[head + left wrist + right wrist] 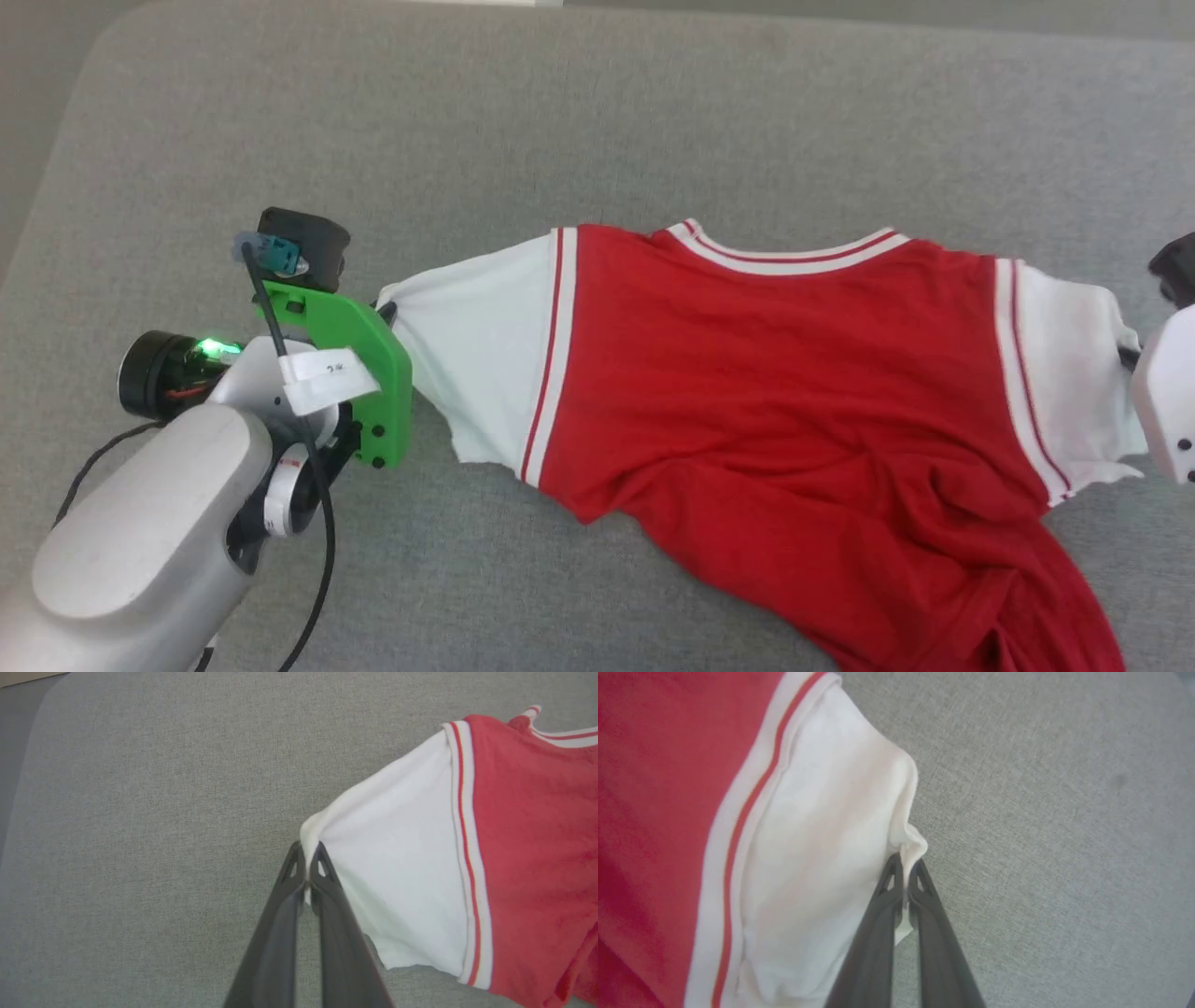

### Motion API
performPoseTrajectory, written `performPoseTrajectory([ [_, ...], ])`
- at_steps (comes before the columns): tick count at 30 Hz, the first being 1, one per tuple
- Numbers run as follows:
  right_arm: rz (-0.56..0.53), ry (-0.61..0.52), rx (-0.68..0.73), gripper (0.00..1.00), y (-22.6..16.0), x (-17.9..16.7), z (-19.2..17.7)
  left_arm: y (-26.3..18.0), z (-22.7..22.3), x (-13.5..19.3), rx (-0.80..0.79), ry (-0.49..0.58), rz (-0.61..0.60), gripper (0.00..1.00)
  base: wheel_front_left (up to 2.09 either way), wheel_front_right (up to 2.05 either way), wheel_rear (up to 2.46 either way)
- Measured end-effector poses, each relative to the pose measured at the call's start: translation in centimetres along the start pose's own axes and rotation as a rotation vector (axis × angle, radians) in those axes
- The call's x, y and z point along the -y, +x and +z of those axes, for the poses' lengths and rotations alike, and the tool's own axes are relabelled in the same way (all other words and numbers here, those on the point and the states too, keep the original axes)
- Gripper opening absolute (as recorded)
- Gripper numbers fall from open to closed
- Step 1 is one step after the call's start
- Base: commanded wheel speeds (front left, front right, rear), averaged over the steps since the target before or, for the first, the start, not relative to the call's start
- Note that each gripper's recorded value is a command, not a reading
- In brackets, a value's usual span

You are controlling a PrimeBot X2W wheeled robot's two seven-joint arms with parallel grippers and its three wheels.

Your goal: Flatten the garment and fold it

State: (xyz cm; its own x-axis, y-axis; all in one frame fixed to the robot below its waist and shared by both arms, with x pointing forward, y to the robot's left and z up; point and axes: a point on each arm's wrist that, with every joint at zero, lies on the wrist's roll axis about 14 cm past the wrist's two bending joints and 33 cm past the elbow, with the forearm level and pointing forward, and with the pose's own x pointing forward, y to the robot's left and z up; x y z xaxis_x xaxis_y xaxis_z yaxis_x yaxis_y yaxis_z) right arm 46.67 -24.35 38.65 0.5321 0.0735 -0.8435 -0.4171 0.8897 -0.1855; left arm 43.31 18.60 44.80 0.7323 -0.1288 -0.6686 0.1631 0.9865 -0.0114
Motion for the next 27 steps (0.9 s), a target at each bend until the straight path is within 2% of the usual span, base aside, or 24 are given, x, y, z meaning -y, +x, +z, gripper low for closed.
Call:
performPoseTrajectory([
  [6,-0.043,0.056,0.201,0.00,-4.3,1.9,3.6,-2.2,2.4,-0.1,0.109,0.003,0.011,0.00,0.00,0.00,0.00],
  [15,-0.102,0.047,0.476,0.00,-12.6,3.4,7.7,-7.0,7.2,-0.7,0.323,0.029,0.033,0.00,0.00,0.00,0.00],
  [27,-0.164,0.016,0.823,0.00,-23.0,4.0,12.7,-13.6,14.3,0.5,0.639,0.072,-0.004,0.00,0.00,0.00,0.00],
])
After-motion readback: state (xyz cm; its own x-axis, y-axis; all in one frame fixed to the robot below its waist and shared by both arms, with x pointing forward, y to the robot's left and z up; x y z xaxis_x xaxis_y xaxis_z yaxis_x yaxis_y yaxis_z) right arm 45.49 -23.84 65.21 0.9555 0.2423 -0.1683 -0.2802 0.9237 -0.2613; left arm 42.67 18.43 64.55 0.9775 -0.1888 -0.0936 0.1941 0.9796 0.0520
